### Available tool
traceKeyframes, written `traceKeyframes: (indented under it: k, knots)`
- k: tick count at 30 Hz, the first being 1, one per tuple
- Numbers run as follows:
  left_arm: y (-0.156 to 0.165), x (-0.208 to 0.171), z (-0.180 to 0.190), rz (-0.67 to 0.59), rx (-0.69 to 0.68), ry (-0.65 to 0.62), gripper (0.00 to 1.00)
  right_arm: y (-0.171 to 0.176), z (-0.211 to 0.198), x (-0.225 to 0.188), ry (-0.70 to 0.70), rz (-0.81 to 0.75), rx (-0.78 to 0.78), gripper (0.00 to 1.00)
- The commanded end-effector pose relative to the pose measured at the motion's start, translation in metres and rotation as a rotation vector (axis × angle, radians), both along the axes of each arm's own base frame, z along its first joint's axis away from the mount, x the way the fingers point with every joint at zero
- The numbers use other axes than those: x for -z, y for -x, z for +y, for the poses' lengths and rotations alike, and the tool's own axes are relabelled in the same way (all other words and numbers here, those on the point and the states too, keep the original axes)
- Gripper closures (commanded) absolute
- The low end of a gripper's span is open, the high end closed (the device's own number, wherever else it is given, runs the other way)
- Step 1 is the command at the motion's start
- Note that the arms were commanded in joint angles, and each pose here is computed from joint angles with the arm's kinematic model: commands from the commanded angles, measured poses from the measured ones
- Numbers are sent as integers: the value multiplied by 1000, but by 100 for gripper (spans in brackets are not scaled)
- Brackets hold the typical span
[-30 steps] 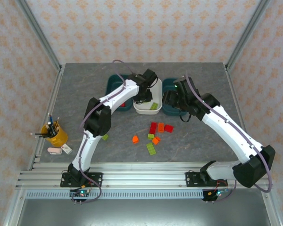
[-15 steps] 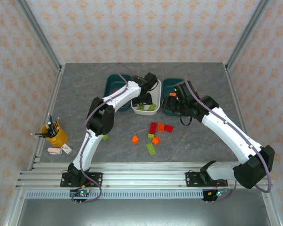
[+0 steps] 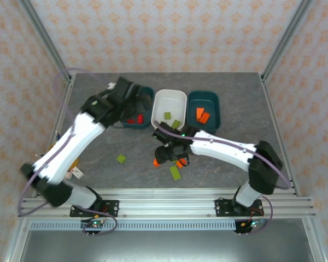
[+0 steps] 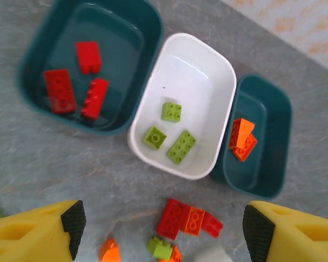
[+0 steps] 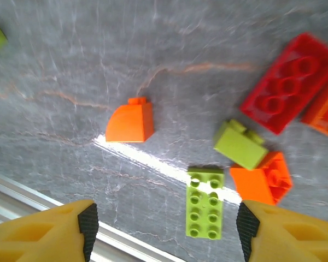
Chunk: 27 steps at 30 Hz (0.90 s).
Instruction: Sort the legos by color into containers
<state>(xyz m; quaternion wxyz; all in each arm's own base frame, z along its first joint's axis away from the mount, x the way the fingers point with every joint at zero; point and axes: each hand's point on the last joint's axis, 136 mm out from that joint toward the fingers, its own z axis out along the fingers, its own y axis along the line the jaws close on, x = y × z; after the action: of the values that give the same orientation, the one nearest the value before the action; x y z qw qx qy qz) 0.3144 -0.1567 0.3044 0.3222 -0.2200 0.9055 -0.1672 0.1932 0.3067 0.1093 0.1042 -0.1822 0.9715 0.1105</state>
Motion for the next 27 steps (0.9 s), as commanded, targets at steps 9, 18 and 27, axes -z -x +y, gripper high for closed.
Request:
traceKeyframes:
  k: [9,18,27]
  knots:
    - [138,99,93,162,-179,16,21,-7,44,47,73,66,21,29]
    - [168,116,102,173,-170,76,22,-8,48,72,122,103,25,42]
    - [164,116,98,167,-164,96,22,-6,44,83,147,115,29,53]
